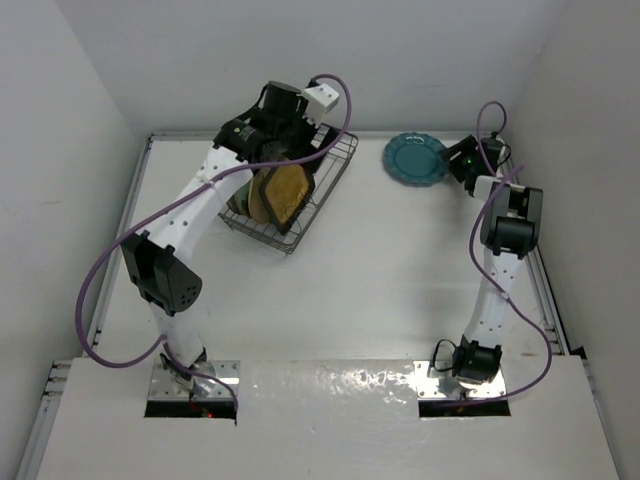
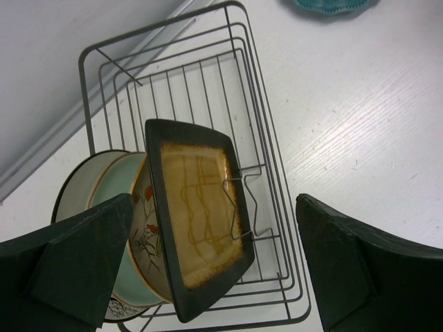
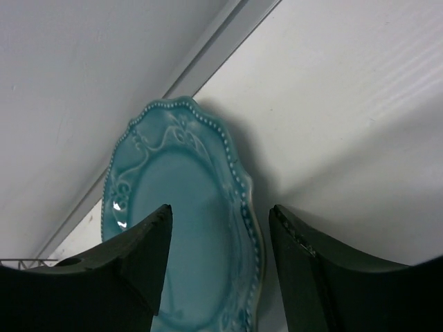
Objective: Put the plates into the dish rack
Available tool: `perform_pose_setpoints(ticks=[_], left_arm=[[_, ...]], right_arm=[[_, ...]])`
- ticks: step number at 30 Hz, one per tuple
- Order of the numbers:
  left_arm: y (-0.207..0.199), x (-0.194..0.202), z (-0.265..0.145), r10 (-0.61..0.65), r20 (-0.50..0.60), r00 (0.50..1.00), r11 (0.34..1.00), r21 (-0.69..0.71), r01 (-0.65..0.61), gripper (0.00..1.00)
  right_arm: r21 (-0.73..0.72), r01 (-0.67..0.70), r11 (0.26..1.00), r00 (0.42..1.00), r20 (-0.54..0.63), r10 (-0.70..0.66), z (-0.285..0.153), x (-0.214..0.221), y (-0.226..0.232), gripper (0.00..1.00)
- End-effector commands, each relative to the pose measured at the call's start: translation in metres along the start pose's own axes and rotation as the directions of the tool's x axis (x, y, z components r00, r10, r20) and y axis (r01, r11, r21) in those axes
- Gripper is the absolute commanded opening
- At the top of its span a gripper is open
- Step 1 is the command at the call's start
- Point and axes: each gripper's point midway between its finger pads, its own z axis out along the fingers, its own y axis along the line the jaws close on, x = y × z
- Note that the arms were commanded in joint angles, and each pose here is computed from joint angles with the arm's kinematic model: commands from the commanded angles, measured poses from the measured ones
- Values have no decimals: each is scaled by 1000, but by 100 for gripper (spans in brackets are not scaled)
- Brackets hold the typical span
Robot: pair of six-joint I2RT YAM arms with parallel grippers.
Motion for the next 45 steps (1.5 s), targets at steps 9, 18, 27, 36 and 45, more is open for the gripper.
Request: perform_pose_setpoints(ticks=[9,18,27,36,45], left_arm=[[5,-25,1,-40,59,997,999,-2,40,99],[-4,-25,1,-40,73,997,998,46,37,99],[-47,-20,-8,-55,81,995,972,233,35,98],[-108,-19,-11,64,115,991,939,329,-99,98],[-145,-11,15,102,170,980,873,457,-170,98]], right_arm=[[57,-9,998,990,-140,17,9,51,-22,0],[-219,261,940,965,49,-257,-66,10,65,0],[-341,342,876,937,189,-292,-189,28,107,0],[-461,444,769,894,164,-417,-252,63,125,0],[-557,501,662,853,187,-487,-299,74,150,0]])
